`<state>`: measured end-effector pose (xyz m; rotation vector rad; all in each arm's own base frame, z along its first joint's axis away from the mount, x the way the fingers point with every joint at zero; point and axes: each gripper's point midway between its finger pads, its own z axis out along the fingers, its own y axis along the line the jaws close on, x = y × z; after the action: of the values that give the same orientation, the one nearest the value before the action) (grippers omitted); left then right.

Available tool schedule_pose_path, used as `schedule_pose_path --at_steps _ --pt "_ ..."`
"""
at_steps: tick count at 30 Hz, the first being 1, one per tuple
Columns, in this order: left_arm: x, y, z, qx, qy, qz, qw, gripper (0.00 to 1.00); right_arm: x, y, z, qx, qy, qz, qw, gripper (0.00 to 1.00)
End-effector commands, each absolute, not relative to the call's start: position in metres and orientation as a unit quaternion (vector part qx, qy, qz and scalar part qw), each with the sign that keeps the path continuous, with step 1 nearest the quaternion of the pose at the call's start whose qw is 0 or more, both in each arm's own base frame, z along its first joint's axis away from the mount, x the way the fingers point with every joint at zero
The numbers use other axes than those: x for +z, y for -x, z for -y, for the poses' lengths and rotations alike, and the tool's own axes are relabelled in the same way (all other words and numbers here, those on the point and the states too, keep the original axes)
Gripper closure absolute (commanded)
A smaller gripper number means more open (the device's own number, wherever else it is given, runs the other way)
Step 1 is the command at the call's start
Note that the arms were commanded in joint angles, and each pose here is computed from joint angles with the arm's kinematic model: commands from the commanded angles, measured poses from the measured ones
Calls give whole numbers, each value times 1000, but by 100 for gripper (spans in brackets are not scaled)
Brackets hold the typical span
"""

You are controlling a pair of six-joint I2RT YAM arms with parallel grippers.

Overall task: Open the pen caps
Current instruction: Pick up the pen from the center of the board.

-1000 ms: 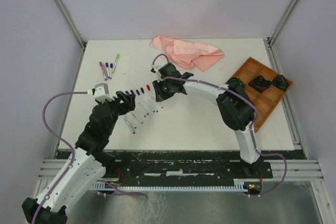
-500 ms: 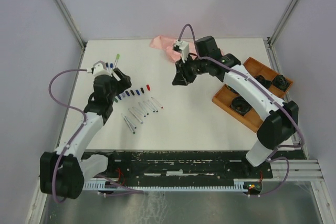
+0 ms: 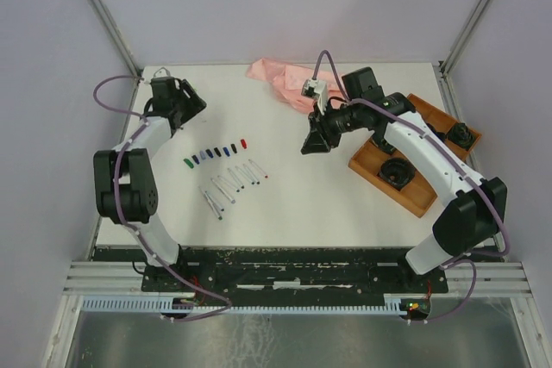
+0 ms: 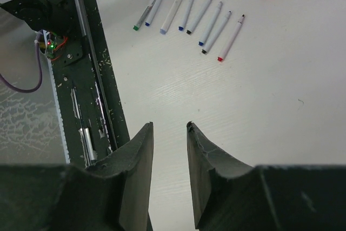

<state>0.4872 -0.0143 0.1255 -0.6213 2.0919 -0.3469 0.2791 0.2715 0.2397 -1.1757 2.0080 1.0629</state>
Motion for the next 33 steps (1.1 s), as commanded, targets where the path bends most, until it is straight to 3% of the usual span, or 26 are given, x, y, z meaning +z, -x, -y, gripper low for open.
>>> schedule_pose_path --at_steps 1,5,16,22,33 --pt "139 -512 -14 -82 220 -864 445 27 259 -270 -271 410 465 -720 311 62" --pt "123 -521 -43 -35 217 -883 414 30 255 -272 -269 409 464 -723 308 62" --pt "80 -522 -84 35 233 -906 350 61 252 -277 -264 413 453 -729 305 63" --pt "68 -520 -96 47 244 -908 337 69 251 -279 -263 415 450 -730 303 63" --pt "59 -517 -110 61 251 -911 323 73 249 -280 -261 422 443 -732 300 63"
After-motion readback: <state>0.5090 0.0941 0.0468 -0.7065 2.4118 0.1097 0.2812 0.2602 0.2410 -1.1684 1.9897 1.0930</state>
